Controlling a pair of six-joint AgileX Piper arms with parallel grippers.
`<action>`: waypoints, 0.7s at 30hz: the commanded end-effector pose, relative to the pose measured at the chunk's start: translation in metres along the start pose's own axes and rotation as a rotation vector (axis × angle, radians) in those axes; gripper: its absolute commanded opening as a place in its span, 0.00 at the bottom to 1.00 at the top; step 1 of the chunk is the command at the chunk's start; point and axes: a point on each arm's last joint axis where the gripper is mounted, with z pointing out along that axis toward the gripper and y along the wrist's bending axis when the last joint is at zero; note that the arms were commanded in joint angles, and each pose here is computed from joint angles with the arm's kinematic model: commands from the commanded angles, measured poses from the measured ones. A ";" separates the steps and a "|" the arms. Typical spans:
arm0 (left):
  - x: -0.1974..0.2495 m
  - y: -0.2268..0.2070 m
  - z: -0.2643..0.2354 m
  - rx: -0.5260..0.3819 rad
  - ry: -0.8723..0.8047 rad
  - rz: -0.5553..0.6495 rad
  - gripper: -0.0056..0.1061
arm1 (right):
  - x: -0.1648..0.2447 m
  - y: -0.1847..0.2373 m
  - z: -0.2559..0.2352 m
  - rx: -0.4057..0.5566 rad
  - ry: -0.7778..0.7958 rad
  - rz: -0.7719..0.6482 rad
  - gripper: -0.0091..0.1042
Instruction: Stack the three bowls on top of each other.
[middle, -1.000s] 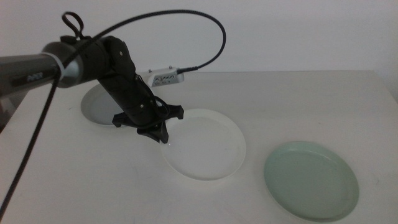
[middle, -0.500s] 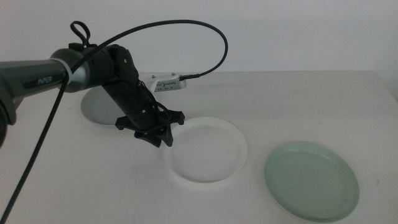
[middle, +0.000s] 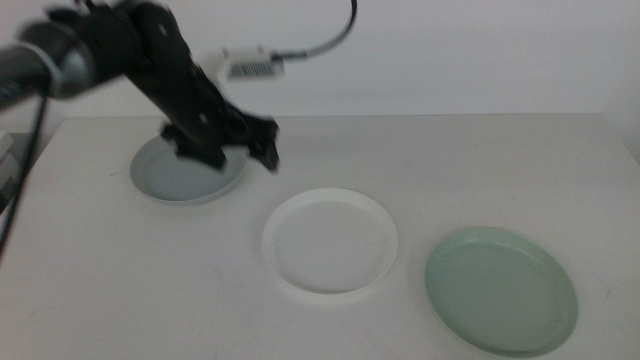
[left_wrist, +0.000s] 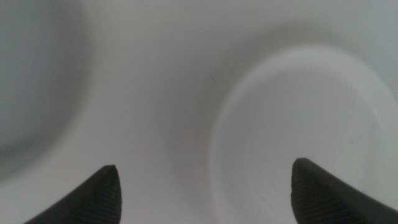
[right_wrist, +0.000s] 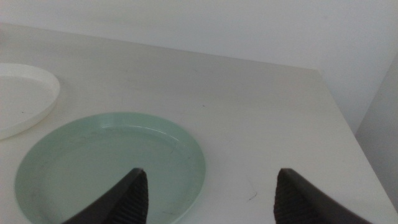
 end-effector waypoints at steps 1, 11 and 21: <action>-0.017 -0.007 -0.057 -0.044 -0.163 0.058 0.99 | -0.009 -0.003 -0.003 0.039 -0.097 -0.013 0.54; -0.032 0.035 -0.120 -0.226 -0.331 -0.037 0.99 | -0.009 -0.003 -0.003 0.039 -0.096 -0.013 0.54; -0.035 0.106 -0.134 -0.333 -0.436 -0.150 0.99 | -0.009 -0.003 -0.003 0.039 -0.096 -0.013 0.54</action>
